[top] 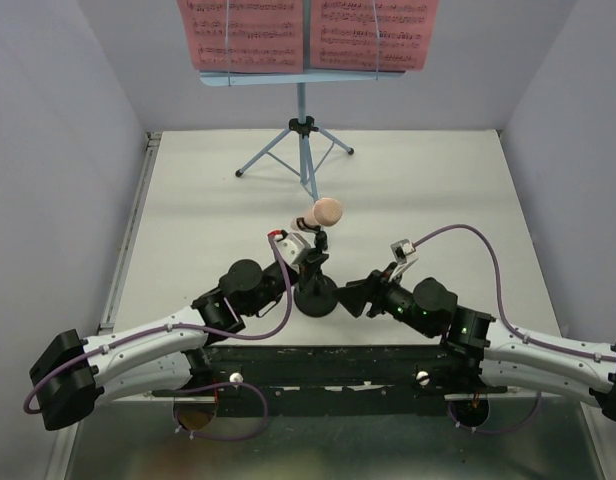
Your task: Pack up the instrument practice props
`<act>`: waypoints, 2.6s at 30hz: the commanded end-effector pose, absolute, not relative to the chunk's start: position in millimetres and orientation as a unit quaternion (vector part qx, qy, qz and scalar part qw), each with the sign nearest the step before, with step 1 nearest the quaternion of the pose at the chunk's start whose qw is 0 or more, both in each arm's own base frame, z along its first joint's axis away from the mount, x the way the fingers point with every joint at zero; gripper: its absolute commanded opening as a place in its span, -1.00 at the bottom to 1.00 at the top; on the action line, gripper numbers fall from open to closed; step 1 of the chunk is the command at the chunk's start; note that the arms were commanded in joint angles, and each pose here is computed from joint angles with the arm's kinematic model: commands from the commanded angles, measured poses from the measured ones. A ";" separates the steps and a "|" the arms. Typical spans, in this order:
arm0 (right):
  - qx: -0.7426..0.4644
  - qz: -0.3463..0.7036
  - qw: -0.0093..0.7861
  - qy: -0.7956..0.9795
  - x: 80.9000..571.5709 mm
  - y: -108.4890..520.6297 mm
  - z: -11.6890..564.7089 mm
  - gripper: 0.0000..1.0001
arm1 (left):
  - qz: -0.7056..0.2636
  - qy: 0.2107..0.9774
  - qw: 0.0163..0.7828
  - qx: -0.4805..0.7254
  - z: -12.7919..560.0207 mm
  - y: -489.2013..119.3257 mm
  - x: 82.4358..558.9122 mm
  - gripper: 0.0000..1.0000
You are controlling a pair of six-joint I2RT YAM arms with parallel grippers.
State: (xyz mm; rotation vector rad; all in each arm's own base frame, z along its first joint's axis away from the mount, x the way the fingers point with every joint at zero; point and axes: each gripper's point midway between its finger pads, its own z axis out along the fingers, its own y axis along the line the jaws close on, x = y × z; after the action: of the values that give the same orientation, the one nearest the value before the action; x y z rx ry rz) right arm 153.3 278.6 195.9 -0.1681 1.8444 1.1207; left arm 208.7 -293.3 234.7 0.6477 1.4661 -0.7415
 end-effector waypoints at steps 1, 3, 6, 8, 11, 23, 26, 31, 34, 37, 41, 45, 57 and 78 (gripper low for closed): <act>-0.047 0.505 0.420 0.753 141.5 294.0 186.7 0.40 | -0.291 0.624 0.685 0.239 259.5 -274.5 217.8 -1.00; -0.039 0.520 0.404 0.752 140.3 299.1 182.8 0.40 | -0.278 0.628 0.693 0.219 261.8 -266.0 220.8 -1.00; -0.017 0.546 0.387 0.743 142.6 305.0 183.4 0.40 | -0.254 0.641 0.701 0.182 261.5 -251.4 225.9 -1.00; -0.004 0.562 0.378 0.736 146.7 306.5 183.0 0.40 | -0.239 0.647 0.705 0.164 257.8 -243.0 226.7 -1.00; 0.004 0.599 0.357 0.716 149.9 309.8 188.1 0.38 | -0.228 0.655 0.705 0.147 251.3 -235.6 225.3 -1.00; -0.024 0.671 0.272 0.690 162.9 347.8 186.8 0.18 | -0.280 0.633 0.700 0.177 247.7 -244.7 206.8 -1.00; -0.024 0.678 0.261 0.687 163.6 352.5 185.2 0.18 | -0.281 0.630 0.702 0.180 246.8 -242.7 205.1 -1.00; -0.030 0.669 0.251 0.699 167.9 361.4 184.1 0.36 | -0.281 0.628 0.704 0.176 244.1 -239.0 204.1 -1.00; -0.024 0.661 0.250 0.707 172.1 364.2 180.3 0.30 | -0.280 0.627 0.708 0.166 244.6 -237.2 205.8 -1.00; -0.006 0.659 0.240 0.713 174.9 364.5 173.7 0.20 | -0.279 0.626 0.712 0.155 246.5 -235.7 207.9 -1.00; 0.008 0.664 0.219 0.715 172.5 365.5 165.3 0.18 | -0.277 0.627 0.714 0.143 247.5 -233.3 210.3 -1.00; 0.025 0.673 0.206 0.710 171.9 364.9 160.1 0.18 | -0.280 0.625 0.715 0.139 248.5 -232.2 209.7 -1.00; 0.035 0.702 0.202 0.682 180.9 374.9 172.7 -0.56 | -0.284 0.627 0.712 0.138 245.7 -230.6 207.6 -1.00; 0.070 0.733 0.189 0.649 200.0 376.4 182.6 -0.32 | -0.293 0.623 0.712 0.141 245.7 -231.2 203.2 -1.00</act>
State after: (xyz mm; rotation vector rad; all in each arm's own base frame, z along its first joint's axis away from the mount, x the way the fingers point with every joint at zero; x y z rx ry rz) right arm 195.3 373.6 152.4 0.2387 1.9767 1.9624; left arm 208.5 -228.3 237.8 0.3255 1.4089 -0.6007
